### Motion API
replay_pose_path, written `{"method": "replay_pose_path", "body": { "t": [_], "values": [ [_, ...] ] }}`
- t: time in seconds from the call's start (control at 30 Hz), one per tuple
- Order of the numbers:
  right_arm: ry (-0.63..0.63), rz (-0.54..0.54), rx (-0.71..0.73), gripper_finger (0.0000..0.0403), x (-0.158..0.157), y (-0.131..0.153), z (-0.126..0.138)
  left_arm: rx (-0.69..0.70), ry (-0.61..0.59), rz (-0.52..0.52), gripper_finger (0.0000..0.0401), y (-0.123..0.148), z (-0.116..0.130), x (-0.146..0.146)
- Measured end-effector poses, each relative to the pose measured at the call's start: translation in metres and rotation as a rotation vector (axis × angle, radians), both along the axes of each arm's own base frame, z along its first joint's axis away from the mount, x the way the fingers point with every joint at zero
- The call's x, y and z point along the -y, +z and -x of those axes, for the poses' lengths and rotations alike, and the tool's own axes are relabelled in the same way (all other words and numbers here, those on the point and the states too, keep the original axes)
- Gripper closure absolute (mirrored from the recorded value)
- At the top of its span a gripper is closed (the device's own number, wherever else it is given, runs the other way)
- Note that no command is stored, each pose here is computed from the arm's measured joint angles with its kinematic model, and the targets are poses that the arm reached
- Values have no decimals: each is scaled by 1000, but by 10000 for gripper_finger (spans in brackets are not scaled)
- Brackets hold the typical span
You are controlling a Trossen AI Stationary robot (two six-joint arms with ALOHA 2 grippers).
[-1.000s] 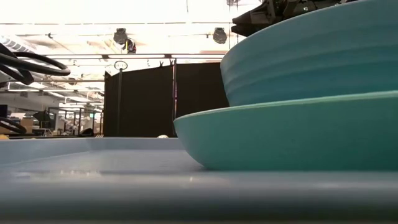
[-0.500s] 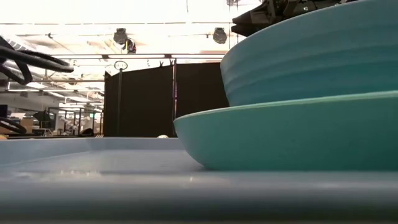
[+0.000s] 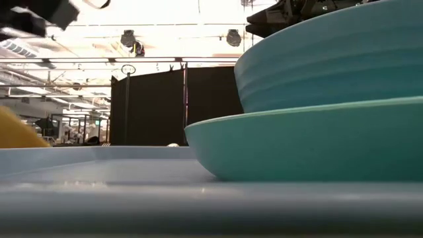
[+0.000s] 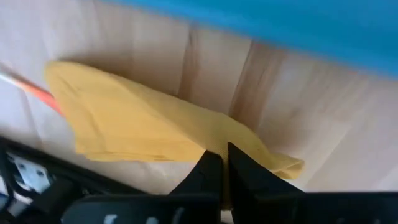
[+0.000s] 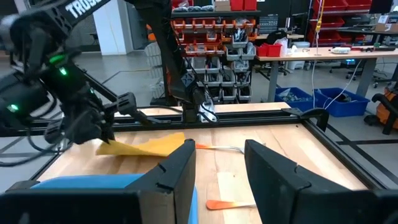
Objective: Set up tray
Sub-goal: Put the yellow table napkin on the blue tray to the left of the blue plate
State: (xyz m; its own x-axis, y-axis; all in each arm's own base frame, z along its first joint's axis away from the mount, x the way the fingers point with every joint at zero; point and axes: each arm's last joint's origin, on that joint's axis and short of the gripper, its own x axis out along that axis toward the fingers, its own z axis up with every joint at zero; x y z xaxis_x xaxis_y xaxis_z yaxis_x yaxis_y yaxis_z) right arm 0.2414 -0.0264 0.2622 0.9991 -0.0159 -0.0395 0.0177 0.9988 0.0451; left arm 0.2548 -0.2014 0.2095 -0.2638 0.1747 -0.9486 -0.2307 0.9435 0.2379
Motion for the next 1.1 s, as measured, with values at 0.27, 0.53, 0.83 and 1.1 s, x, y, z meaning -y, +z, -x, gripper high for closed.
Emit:
{"method": "replay_pose_path", "body": {
  "t": [0.27,0.53,0.83,1.1],
  "values": [
    [0,1,0,271,0,0,0,105,-68,-13,398,25,-27,-17],
    [0,4,3,271,0,0,0,151,-133,30,398,32,-44,-31],
    [0,4,3,271,0,0,0,293,-280,79,398,53,-59,-25],
    [0,3,3,271,0,0,0,475,-451,131,398,59,-78,-18]
  ]
}}
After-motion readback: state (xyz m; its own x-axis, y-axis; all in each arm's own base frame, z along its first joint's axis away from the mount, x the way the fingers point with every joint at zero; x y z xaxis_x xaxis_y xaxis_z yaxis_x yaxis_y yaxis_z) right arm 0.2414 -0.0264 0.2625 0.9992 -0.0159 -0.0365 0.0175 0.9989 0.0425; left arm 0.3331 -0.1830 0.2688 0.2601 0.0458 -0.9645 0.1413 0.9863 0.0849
